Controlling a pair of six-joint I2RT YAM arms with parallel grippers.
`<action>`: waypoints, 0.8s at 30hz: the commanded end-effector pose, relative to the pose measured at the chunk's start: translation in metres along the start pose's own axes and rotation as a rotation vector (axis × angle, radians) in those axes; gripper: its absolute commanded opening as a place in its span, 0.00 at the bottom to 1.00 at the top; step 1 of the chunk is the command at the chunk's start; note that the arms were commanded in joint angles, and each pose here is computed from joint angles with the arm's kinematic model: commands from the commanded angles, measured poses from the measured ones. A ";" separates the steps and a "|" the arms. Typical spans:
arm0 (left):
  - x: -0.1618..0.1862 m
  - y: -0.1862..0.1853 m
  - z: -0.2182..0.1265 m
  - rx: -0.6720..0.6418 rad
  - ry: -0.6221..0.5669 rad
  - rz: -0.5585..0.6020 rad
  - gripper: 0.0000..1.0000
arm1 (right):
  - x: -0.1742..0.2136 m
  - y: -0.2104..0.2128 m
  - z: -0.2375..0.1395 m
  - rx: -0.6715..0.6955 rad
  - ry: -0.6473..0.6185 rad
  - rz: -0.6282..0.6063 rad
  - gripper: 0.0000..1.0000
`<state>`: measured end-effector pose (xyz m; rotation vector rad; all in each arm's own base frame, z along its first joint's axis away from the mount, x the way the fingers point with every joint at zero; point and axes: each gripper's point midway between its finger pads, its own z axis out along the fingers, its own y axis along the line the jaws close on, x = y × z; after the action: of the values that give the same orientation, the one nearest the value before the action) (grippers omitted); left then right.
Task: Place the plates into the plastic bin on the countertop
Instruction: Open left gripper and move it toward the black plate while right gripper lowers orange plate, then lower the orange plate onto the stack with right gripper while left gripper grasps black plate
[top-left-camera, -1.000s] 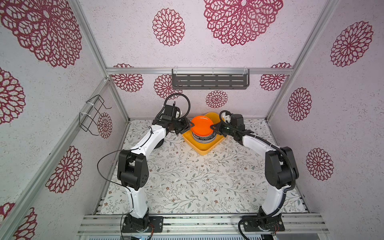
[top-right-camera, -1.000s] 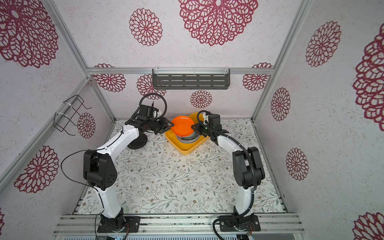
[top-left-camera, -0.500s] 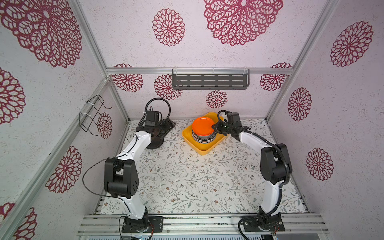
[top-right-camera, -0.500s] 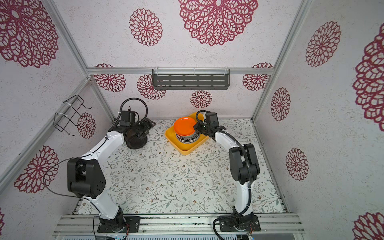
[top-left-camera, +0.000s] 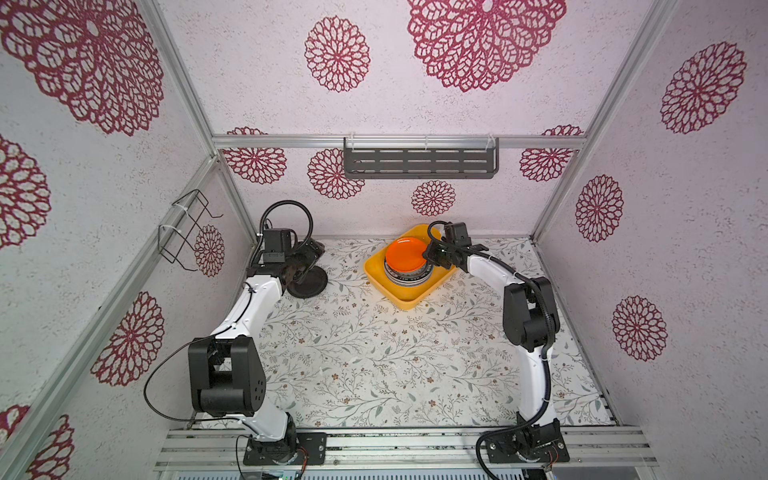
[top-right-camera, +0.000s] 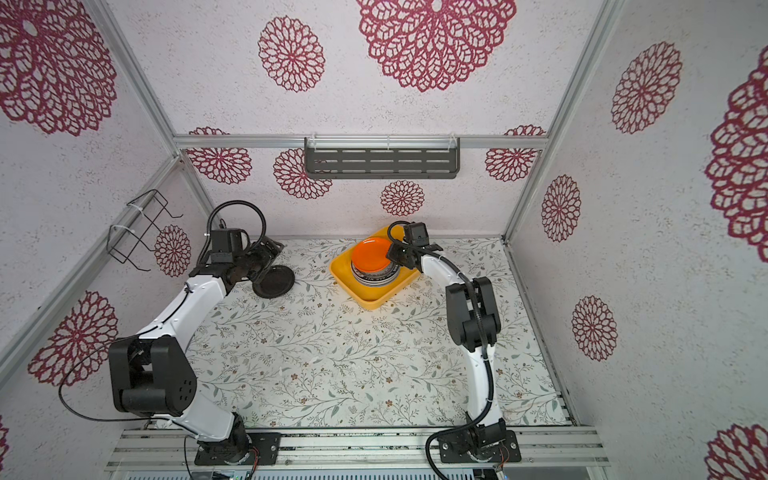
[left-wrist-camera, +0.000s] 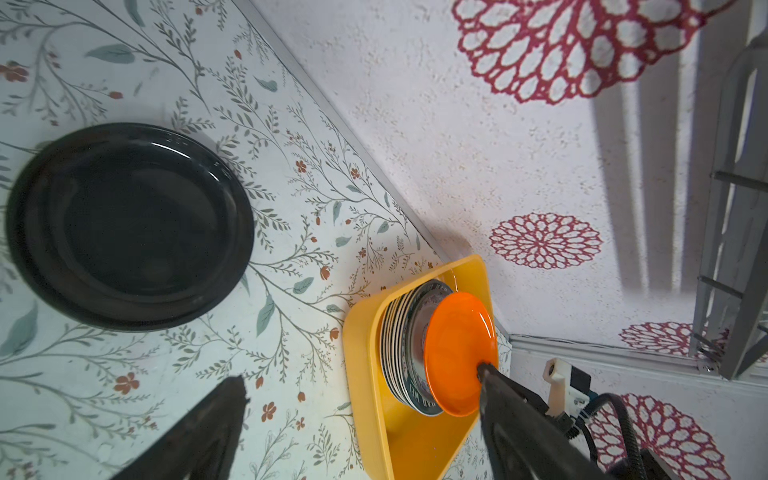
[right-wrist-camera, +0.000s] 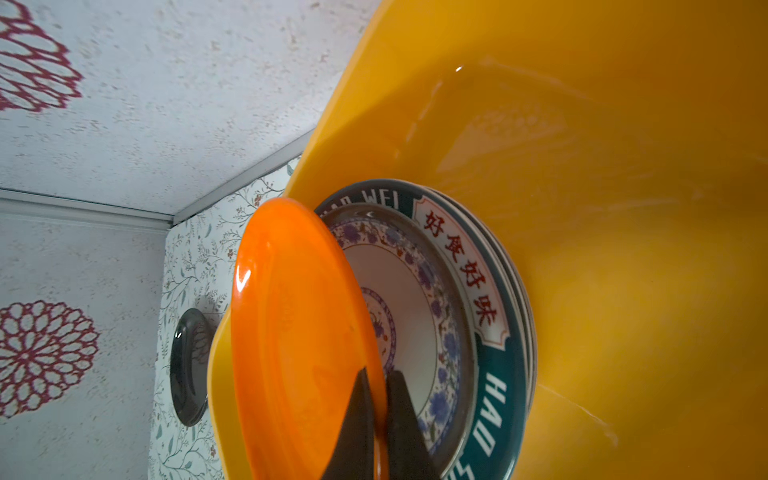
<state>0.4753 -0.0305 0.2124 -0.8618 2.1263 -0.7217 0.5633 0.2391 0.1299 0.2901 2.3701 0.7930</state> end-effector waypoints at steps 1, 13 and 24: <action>-0.018 0.005 -0.009 0.005 -0.059 0.012 0.92 | -0.018 0.017 -0.006 -0.011 -0.043 -0.039 0.00; -0.039 0.046 0.003 -0.064 -0.060 -0.022 0.93 | -0.013 0.003 0.006 0.062 -0.039 -0.016 0.05; -0.062 0.107 0.013 -0.186 -0.072 -0.048 0.93 | -0.017 0.011 0.007 0.068 -0.051 -0.023 0.38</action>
<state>0.4764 0.0678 0.1581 -1.0429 2.1352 -0.5496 0.5763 0.2383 0.1185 0.3297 2.3932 0.6861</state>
